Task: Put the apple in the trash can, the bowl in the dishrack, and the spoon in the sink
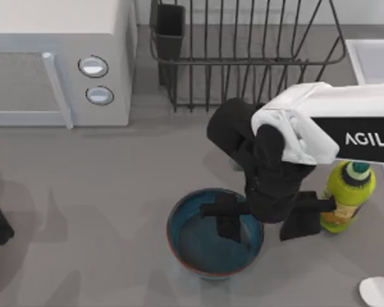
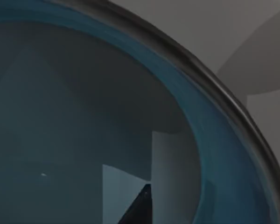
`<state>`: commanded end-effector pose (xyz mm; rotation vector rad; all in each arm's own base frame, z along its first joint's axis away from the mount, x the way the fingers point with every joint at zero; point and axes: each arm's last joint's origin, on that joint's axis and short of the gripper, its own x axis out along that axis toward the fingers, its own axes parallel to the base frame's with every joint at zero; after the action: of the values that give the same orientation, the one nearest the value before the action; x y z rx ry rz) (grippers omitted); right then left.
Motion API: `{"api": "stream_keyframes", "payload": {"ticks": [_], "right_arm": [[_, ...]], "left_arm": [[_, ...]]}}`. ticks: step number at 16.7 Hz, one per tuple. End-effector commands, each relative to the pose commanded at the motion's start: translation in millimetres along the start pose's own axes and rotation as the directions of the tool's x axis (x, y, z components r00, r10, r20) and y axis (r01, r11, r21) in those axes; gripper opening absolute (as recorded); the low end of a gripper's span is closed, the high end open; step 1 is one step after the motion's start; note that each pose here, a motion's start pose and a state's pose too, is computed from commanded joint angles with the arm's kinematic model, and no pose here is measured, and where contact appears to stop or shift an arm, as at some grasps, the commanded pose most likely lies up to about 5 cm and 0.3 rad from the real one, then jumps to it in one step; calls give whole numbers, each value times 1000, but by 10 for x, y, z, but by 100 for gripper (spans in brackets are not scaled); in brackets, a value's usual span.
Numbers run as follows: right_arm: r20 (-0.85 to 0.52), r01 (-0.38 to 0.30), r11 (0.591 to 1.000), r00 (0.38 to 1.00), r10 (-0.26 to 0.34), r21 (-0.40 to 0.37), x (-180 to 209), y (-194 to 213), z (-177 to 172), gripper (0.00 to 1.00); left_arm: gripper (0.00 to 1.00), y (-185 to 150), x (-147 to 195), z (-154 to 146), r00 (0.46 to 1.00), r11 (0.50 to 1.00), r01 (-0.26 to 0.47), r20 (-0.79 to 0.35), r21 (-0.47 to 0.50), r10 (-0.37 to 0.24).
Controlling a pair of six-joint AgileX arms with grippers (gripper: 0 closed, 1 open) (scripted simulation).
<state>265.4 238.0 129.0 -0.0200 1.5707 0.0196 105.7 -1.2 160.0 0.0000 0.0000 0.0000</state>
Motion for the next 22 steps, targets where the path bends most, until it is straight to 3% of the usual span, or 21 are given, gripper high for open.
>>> {"api": "stream_keyframes", "payload": {"ticks": [6, 16, 18, 22], "right_arm": [[0, 0, 1000, 1000, 0, 0, 0, 0, 0, 2], [4, -4, 1000, 1000, 4, -3, -14, 13, -3, 0], [32, -58, 998, 998, 58, -18, -104, 96, 25, 0], [136, -245, 967, 958, 252, -63, -590, 305, 215, 0]], "left_arm": [[100, 0, 0, 0, 1000, 1000, 0, 0, 0, 0], [100, 0, 0, 0, 1000, 1000, 0, 0, 0, 0], [100, 0, 0, 0, 1000, 1000, 0, 0, 0, 0], [100, 0, 0, 0, 1000, 1000, 0, 0, 0, 0]]}}
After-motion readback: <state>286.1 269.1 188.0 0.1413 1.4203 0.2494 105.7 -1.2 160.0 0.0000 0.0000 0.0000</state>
